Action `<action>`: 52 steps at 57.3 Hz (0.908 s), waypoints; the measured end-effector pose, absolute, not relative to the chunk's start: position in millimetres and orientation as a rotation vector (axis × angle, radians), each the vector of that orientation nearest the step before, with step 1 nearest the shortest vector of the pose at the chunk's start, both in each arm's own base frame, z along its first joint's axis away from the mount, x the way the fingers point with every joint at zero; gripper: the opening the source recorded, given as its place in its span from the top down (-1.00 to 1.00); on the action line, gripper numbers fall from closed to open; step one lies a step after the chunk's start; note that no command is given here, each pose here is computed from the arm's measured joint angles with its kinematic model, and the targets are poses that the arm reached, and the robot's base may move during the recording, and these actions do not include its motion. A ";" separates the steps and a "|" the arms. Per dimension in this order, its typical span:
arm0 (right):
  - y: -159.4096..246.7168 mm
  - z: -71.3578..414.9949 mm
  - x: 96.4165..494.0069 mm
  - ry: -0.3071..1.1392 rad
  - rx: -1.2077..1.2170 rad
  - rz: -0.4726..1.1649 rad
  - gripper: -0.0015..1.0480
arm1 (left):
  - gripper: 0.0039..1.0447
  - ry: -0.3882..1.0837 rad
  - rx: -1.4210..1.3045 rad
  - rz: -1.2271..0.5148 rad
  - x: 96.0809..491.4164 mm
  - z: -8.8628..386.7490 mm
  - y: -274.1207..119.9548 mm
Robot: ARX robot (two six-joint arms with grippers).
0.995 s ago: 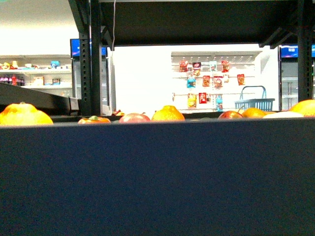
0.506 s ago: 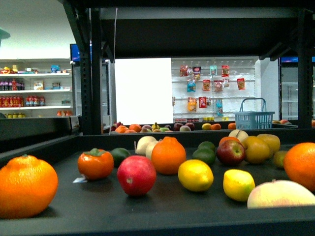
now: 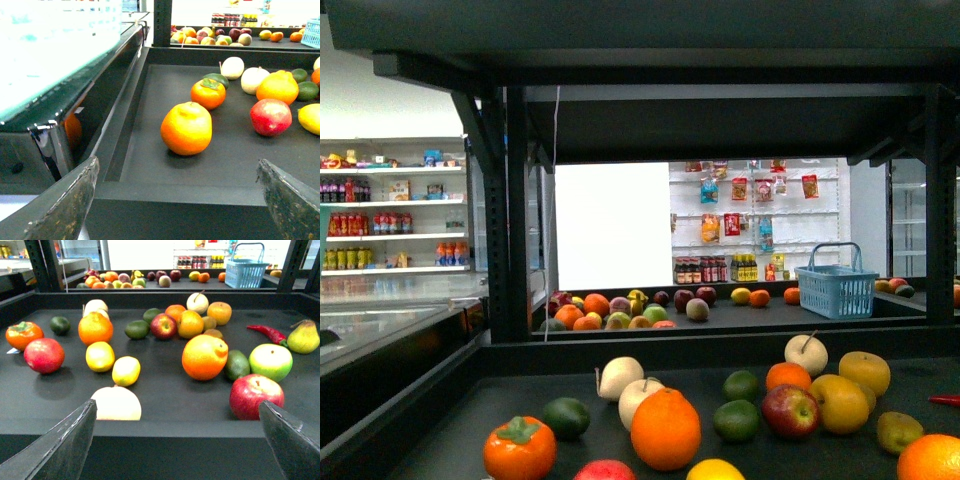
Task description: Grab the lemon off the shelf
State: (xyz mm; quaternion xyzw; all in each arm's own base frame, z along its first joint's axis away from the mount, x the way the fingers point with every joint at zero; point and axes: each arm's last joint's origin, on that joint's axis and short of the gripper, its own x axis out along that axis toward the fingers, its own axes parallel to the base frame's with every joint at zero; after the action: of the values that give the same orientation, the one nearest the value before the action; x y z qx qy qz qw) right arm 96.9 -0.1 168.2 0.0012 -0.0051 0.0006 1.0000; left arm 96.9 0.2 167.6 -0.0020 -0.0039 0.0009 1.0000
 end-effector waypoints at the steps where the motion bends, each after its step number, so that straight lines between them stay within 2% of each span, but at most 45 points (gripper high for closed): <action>1: -0.1 168.2 96.9 -0.010 0.002 0.002 -0.86 | -0.85 -0.008 -0.004 0.002 96.9 167.6 0.2; 52: -0.1 168.3 96.9 -0.010 0.002 0.002 -0.86 | -0.85 -0.008 -0.004 0.002 96.9 167.6 0.2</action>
State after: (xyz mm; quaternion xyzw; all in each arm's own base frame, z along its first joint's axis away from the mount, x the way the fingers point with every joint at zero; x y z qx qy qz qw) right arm 96.9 -0.1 168.3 0.0012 -0.0052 0.0010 1.0000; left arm 96.9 0.2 167.6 -0.0020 -0.0041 0.0009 1.0000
